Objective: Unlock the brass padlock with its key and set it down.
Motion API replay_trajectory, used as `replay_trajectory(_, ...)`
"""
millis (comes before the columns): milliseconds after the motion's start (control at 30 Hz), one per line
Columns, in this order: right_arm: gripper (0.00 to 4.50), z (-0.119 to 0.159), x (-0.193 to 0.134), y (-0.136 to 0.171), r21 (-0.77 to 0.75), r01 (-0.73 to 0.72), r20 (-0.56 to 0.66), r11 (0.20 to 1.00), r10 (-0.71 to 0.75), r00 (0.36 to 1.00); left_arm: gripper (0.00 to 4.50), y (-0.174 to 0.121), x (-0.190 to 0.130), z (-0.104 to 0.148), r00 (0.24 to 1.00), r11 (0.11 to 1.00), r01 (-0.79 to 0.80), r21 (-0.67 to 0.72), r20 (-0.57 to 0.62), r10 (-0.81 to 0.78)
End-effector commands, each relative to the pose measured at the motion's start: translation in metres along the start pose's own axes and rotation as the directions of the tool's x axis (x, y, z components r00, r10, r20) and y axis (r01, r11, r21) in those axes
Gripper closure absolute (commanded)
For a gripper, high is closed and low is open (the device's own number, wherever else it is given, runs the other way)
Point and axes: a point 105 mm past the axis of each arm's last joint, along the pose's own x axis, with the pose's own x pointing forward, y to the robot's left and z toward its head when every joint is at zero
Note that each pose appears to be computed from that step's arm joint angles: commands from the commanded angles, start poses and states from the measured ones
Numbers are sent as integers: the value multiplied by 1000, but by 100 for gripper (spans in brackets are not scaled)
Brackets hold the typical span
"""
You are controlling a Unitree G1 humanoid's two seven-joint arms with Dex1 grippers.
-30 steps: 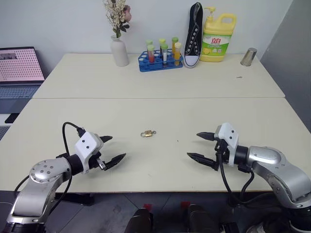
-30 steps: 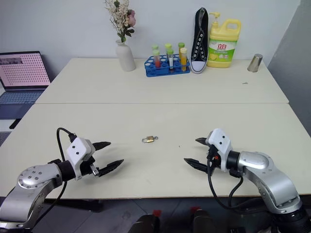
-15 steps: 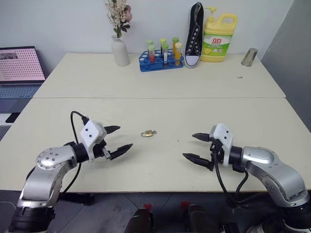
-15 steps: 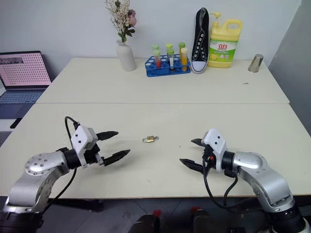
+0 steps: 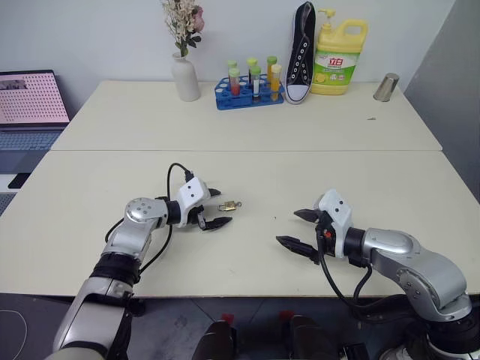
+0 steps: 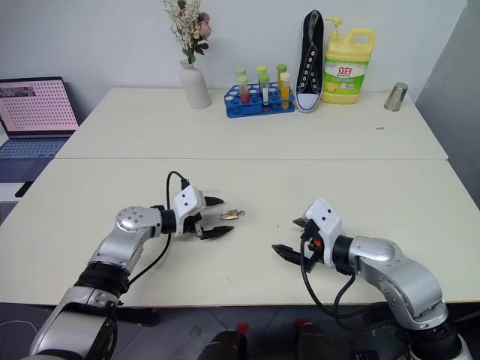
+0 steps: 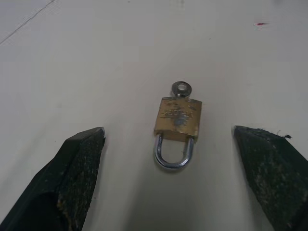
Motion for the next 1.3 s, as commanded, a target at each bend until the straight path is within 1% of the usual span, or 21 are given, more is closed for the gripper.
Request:
replay_trajectory(33, 4, 9, -4, 3, -17, 26, 29, 1000, -25, 999, 0, 4, 6, -4, 999, 999, 16, 44, -38, -14)
replay_trajectory(167, 4, 9, -5, 4, -2, 41, 31, 999, -41, 999, 0, 4, 13, -8, 998, 999, 39, 15, -54, -38)
replay_trajectory(233, 4, 9, -6, 5, 0, 44, 30, 999, -44, 999, 0, 0, 13, -10, 995, 997, 78, 8, -70, -78)
replay_trajectory(267, 1, 9, -7, 5, 1, 45, 30, 999, -45, 999, 19, 0, 13, -12, 993, 996, 90, -2, -77, -89)
replay_trajectory(333, 0, 10, -7, 5, 5, 45, 32, 999, -45, 998, 63, -1, 12, -15, 990, 995, 103, -13, -96, -104)
replay_trajectory(467, 0, 11, -8, 4, 7, 46, 34, 999, -46, 998, 190, -2, 11, -21, 984, 992, 122, -33, -129, -125)
replay_trajectory(567, 0, 13, -8, 5, 7, 40, 42, 999, -40, 998, 280, -4, 9, -30, 973, 991, 129, -45, -188, -136)
replay_trajectory(633, 0, 14, -7, 6, 7, 28, 48, 1000, -28, 998, 350, -4, 9, -32, 970, 991, 127, -48, -205, -134)
replay_trajectory(667, 0, 15, -7, 7, -1, 20, 52, 1000, -20, 998, 354, -6, 9, -32, 968, 990, 133, -48, -207, -140)
replay_trajectory(767, 0, 19, -9, 11, -40, -10, 74, 999, 13, 997, 354, -14, 10, -26, 973, 986, 165, -23, -162, -166)
replay_trajectory(900, 0, 19, -11, 13, -49, -22, 86, 999, 27, 996, 354, -23, 5, -14, 979, 979, 175, 102, -125, -162)
replay_trajectory(933, 0, 20, -12, 15, -53, -38, 91, 998, 42, 995, 354, -29, 4, -4, 982, 966, 184, 179, -85, -171)
replay_trajectory(967, 0, 20, -13, 16, -56, -50, 96, 997, 55, 994, 354, -34, 4, 10, 986, 953, 163, 256, -18, -164)
replay_trajectory(1000, 0, 21, -15, 18, -67, -63, 101, 996, 69, 993, 354, -40, 2, 28, 985, 931, 120, 345, 74, -154)
replay_trajectory(1067, 0, 22, -19, 23, -63, -111, 111, 992, 117, 987, 354, -54, -5, 58, 967, 835, 7, 550, 209, -146)
replay_trajectory(1100, 0, 23, -20, 25, -64, -128, 115, 990, 135, 984, 354, -59, -8, 65, 959, 794, -24, 608, 239, -154)
replay_trajectory(1167, 0, 24, -21, 28, -30, -172, 120, 985, 174, 977, 354, -70, -13, 77, 945, 669, -100, 736, 282, -169)
replay_trajectory(1233, 0, 25, -20, 29, -3, -191, 126, 982, 190, 974, 354, -79, -14, 83, 938, 568, -148, 810, 296, -179)
replay_trajectory(1300, 0, 27, -18, 28, 14, -197, 129, 980, 194, 972, 354, -83, -14, 83, 936, 535, -163, 829, 302, -182)
